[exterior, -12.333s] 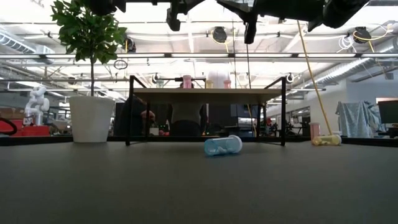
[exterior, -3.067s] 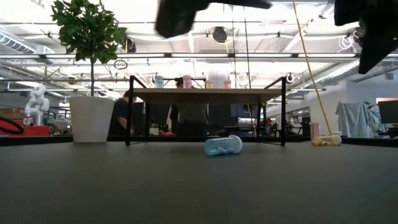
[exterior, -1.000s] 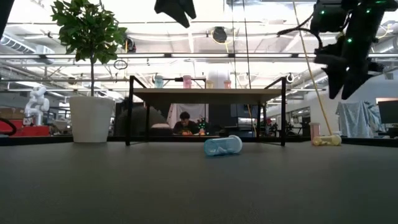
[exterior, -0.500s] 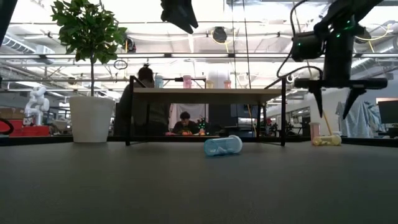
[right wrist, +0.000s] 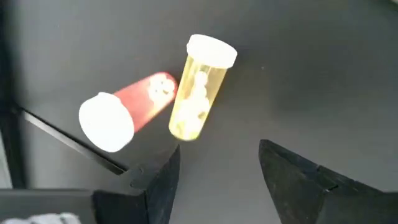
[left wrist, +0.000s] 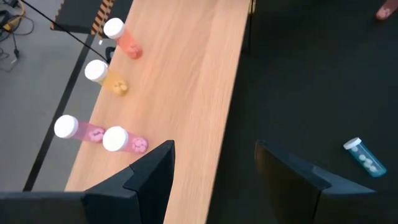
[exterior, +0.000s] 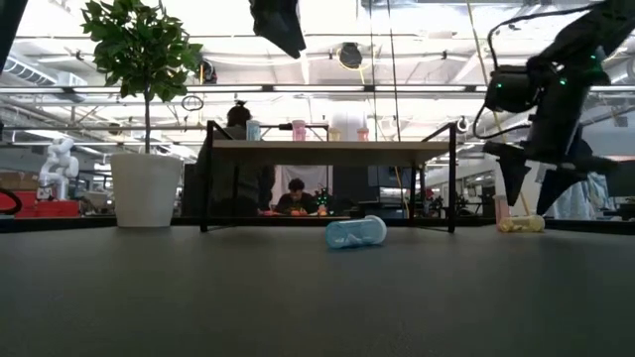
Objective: Pick and place medicine bottles onto shelf by color
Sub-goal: Put the top yellow pill bottle on the shelf aligned with the other yellow pill bottle
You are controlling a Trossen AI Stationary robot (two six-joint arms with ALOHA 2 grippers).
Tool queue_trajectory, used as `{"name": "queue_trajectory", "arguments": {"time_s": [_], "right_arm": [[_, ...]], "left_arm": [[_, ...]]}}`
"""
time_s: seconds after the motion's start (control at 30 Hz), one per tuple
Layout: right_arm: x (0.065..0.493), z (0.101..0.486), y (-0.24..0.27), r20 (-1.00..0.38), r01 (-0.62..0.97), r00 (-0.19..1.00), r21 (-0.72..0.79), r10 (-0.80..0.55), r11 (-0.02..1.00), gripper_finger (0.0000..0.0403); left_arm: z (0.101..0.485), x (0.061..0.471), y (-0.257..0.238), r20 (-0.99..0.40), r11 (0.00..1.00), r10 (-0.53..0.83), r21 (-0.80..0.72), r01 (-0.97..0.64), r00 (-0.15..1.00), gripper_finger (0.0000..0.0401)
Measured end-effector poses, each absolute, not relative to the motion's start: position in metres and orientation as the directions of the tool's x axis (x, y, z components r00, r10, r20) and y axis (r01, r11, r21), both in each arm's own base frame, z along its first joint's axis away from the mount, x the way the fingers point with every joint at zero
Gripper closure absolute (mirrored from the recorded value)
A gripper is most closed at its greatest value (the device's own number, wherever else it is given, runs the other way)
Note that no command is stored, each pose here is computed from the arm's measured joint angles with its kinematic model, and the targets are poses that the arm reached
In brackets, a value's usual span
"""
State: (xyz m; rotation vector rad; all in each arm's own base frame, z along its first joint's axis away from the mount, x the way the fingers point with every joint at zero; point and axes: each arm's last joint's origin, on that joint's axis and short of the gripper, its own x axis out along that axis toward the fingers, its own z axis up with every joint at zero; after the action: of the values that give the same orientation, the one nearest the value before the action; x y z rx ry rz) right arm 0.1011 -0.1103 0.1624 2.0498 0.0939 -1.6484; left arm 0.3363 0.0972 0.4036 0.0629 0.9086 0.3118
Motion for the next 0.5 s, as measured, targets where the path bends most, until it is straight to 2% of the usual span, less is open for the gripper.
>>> {"name": "queue_trajectory", "arguments": {"time_s": [0.1, 0.27, 0.5], "right_arm": [[0.096, 0.158, -0.109, -0.911, 0.274, 0.254, 0.39, -0.325, -0.879, 0.0191], [0.088, 0.148, -0.103, -0.908, 0.17, 0.167, 0.41, -0.384, -0.896, 0.0191], [0.087, 0.131, -0.104, -0.879, 0.08, 0.19, 0.457, -0.437, -0.886, 0.0191]], "left_arm": [[0.404, 0.336, 0.097, -0.765, 0.954, 0.292, 0.192, -0.231, 0.573, 0.0178], [0.404, 0.337, 0.098, -0.762, 0.955, 0.295, 0.215, -0.205, 0.577, 0.0178], [0.404, 0.335, 0.104, -0.758, 0.952, 0.306, 0.227, -0.206, 0.576, 0.0178]]}}
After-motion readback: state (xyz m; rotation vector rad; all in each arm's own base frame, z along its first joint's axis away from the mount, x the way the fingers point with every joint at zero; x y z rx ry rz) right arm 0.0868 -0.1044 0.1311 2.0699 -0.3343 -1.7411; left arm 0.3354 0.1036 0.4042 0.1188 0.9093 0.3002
